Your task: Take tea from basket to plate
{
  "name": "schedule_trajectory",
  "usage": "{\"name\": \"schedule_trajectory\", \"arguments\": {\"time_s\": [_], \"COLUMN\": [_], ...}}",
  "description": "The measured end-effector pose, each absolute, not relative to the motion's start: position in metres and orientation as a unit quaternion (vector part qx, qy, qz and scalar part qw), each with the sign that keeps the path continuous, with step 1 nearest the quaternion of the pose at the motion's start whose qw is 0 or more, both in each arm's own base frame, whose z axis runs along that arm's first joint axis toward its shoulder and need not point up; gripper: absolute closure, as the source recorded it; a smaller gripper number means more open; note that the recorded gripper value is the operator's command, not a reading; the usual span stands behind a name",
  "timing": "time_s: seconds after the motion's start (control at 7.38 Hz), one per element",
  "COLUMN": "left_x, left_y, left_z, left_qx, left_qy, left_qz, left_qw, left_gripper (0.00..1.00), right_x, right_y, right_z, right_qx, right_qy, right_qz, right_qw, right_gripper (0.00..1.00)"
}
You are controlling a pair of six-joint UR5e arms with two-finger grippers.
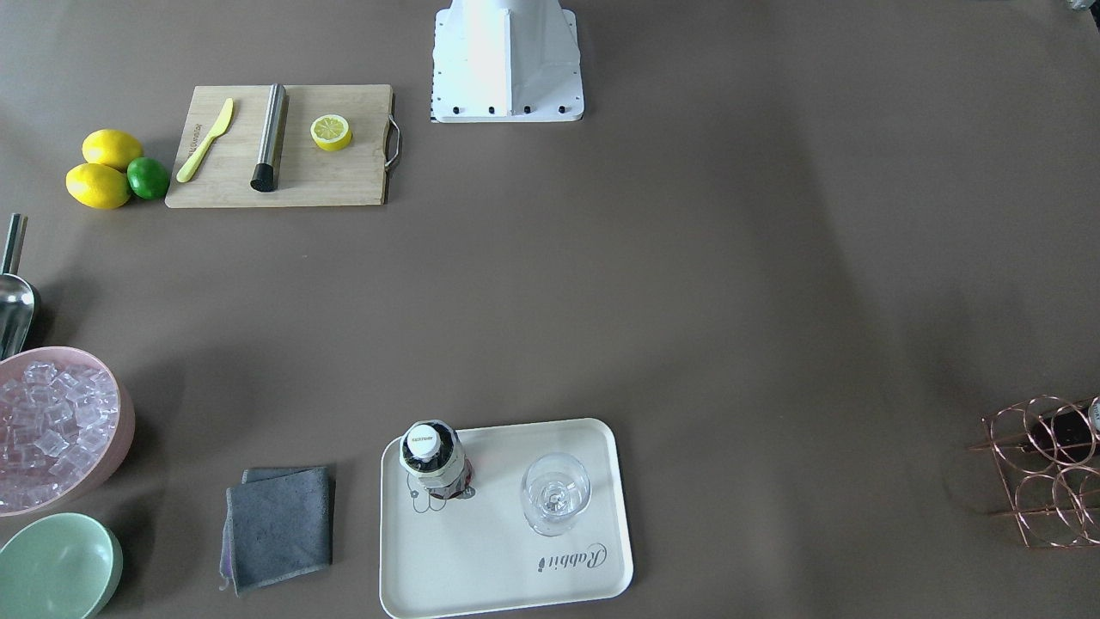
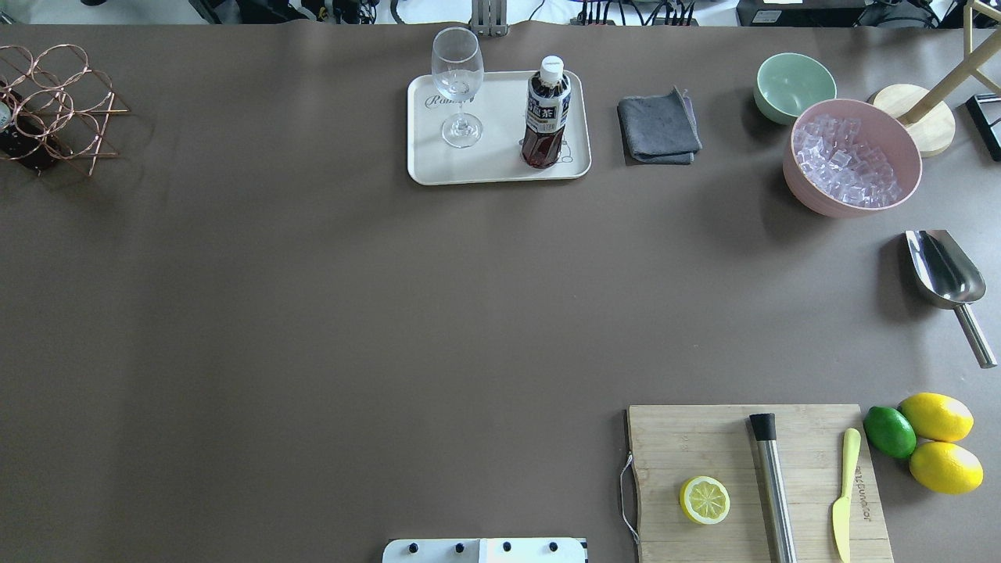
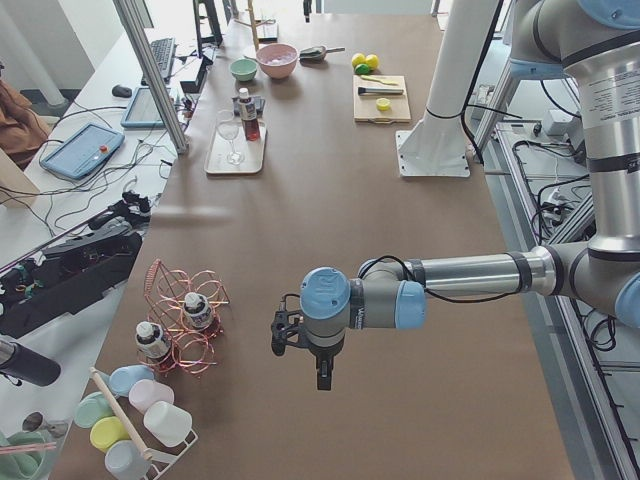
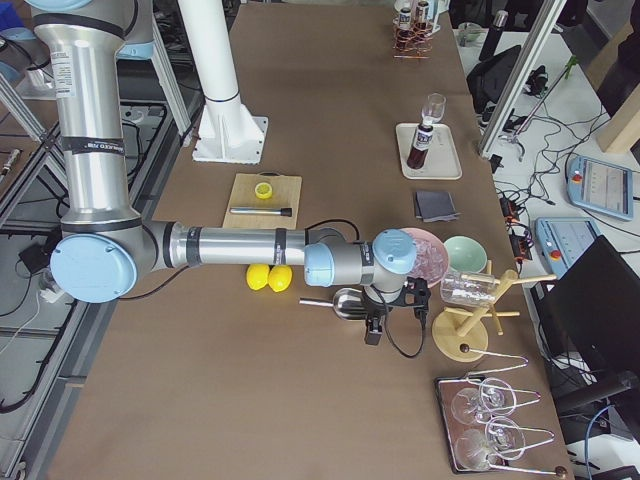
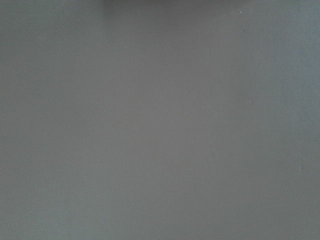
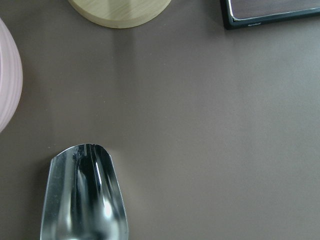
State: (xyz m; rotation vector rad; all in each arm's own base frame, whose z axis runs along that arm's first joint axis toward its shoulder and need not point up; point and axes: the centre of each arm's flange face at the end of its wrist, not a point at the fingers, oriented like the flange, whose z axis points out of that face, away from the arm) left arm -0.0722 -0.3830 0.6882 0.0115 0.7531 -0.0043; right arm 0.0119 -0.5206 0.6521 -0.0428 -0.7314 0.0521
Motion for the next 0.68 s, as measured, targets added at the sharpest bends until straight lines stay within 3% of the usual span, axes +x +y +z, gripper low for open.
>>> {"name": "schedule_trajectory", "arguments": {"time_s": [0.68], "left_x": [-0.0724], "left_y": [-0.3888], "left_z": [0.6845], "left_qx": [0.01], "left_qy": [0.368], "left_qz": [-0.001], "left_qw": [0.93], "left_gripper": [0.02], "right_x": [0.0118], "right_y": [-0.5209], "right_z": [0.6497], "right_qx": [-0.019], "right_qy": [-0.358], "right_qz": [0.025], "right_qw": [0.933], "right_gripper": [0.0]}}
